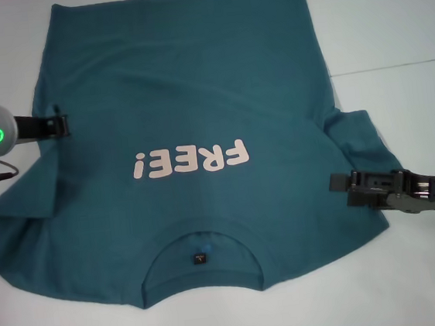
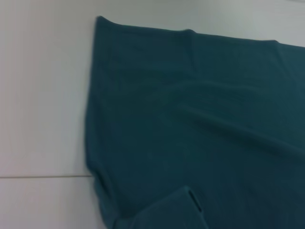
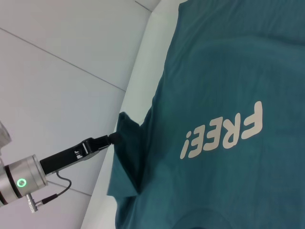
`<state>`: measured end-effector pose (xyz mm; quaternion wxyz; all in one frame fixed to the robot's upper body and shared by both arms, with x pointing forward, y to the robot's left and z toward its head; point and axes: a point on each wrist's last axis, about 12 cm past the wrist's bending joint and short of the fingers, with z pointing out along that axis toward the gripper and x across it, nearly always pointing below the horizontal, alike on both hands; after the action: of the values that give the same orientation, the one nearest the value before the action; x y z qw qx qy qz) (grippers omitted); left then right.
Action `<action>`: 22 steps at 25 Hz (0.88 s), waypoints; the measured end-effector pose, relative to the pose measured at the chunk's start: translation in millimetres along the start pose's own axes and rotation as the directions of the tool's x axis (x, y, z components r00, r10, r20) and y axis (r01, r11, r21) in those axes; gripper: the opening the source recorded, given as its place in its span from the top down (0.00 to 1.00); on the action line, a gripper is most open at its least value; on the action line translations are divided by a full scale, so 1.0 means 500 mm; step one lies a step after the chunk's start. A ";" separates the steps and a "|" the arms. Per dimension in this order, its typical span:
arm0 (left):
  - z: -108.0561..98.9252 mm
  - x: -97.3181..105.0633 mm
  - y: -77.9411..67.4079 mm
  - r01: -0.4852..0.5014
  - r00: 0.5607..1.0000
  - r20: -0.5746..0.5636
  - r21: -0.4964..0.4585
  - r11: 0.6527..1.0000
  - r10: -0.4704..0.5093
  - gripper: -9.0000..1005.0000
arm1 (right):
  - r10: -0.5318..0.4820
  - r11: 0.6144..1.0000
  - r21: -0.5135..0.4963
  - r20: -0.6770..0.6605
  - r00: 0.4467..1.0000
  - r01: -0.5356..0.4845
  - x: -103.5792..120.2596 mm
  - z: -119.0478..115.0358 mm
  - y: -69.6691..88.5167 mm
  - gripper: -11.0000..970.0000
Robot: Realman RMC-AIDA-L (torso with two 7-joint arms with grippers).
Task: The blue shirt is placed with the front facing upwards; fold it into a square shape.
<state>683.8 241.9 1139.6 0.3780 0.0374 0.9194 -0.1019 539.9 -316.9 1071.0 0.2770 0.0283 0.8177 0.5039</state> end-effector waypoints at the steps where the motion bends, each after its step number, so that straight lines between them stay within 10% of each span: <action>1: 0.003 -0.001 -0.006 -0.003 1.000 -0.005 0.006 1.000 0.003 0.97 | 0.000 1.000 0.000 0.000 1.000 0.000 0.000 0.000 0.000 0.04; 22: 0.024 -0.009 -0.066 0.000 0.998 -0.056 0.063 0.998 0.004 0.97 | 0.010 1.000 0.006 -0.013 1.000 -0.010 0.012 -0.001 -0.006 0.04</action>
<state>690.5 206.9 1140.0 0.3506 0.0531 0.9261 -0.1292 535.3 -317.2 1066.2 0.2689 0.0298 0.8208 0.5031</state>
